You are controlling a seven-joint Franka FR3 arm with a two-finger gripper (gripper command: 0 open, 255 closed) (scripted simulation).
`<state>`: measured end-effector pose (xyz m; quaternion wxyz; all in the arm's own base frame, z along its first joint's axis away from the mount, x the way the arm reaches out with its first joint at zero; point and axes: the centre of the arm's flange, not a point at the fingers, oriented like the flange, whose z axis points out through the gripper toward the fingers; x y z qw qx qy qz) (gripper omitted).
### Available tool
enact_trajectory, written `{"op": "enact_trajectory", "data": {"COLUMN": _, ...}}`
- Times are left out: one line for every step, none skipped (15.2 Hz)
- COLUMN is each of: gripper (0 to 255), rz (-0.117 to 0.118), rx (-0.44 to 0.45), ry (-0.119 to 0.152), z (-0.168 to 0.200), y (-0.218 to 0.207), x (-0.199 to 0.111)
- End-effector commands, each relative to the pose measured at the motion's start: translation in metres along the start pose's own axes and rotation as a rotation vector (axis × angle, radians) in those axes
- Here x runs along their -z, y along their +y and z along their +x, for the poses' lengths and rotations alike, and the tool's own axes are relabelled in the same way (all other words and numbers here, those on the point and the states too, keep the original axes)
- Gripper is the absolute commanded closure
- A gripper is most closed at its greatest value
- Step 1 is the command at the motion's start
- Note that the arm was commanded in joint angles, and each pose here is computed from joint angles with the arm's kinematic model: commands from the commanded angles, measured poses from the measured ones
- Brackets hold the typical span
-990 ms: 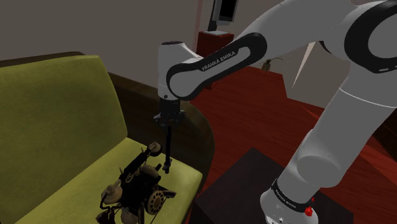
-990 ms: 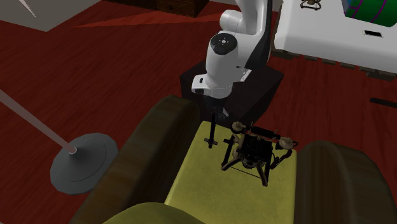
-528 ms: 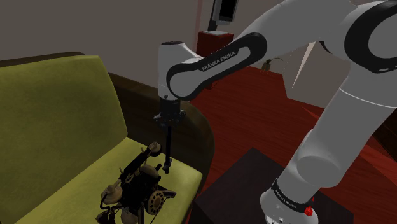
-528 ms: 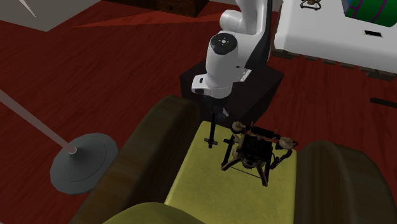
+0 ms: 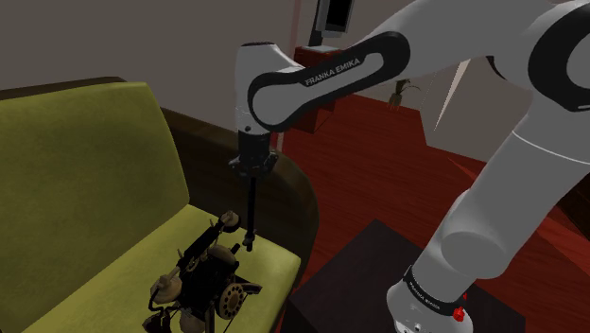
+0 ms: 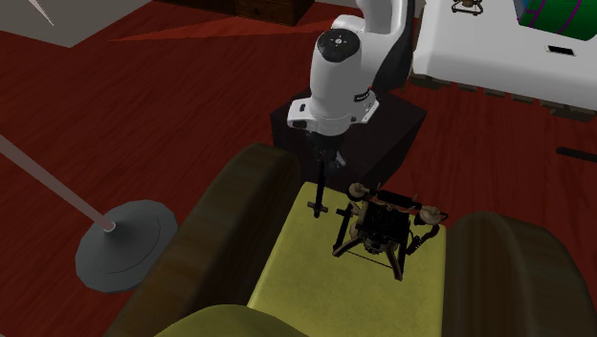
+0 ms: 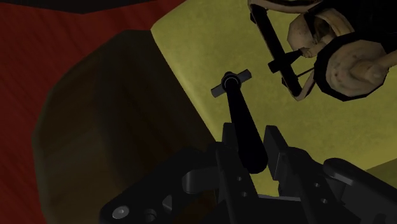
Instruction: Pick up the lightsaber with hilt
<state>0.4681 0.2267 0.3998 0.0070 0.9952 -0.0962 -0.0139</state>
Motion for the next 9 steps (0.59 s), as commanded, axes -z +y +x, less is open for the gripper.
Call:
{"op": "enact_trajectory", "data": {"gripper": 255, "rz": 0.000, "rx": 0.000, "ry": 0.000, "z": 0.000, "y": 0.000, "x": 0.011}}
{"op": "enact_trajectory", "data": {"gripper": 255, "rz": 0.000, "rx": 0.000, "ry": 0.000, "z": -0.001, "y": 0.000, "x": 0.016}}
{"op": "enact_trajectory", "data": {"gripper": 255, "rz": 0.000, "rx": 0.000, "ry": 0.000, "z": -0.001, "y": 0.000, "x": 0.021}}
{"op": "enact_trajectory", "data": {"gripper": 255, "rz": 0.000, "rx": 0.000, "ry": 0.000, "z": -0.001, "y": 0.000, "x": 0.026}}
{"op": "enact_trajectory", "data": {"gripper": 255, "rz": 0.000, "rx": 0.000, "ry": 0.000, "z": -0.001, "y": 0.000, "x": 0.032}}
{"op": "enact_trajectory", "data": {"gripper": 255, "rz": 0.000, "rx": 0.000, "ry": 0.000, "z": -0.001, "y": 0.000, "x": 0.037}}
{"op": "enact_trajectory", "data": {"gripper": 255, "rz": 0.000, "rx": 0.000, "ry": 0.000, "z": -0.001, "y": 0.000, "x": 0.042}}
{"op": "enact_trajectory", "data": {"gripper": 255, "rz": 0.000, "rx": 0.000, "ry": 0.000, "z": -0.001, "y": 0.000, "x": 0.043}}
{"op": "enact_trajectory", "data": {"gripper": 255, "rz": 0.000, "rx": 0.000, "ry": 0.000, "z": -0.001, "y": 0.000, "x": 0.043}}
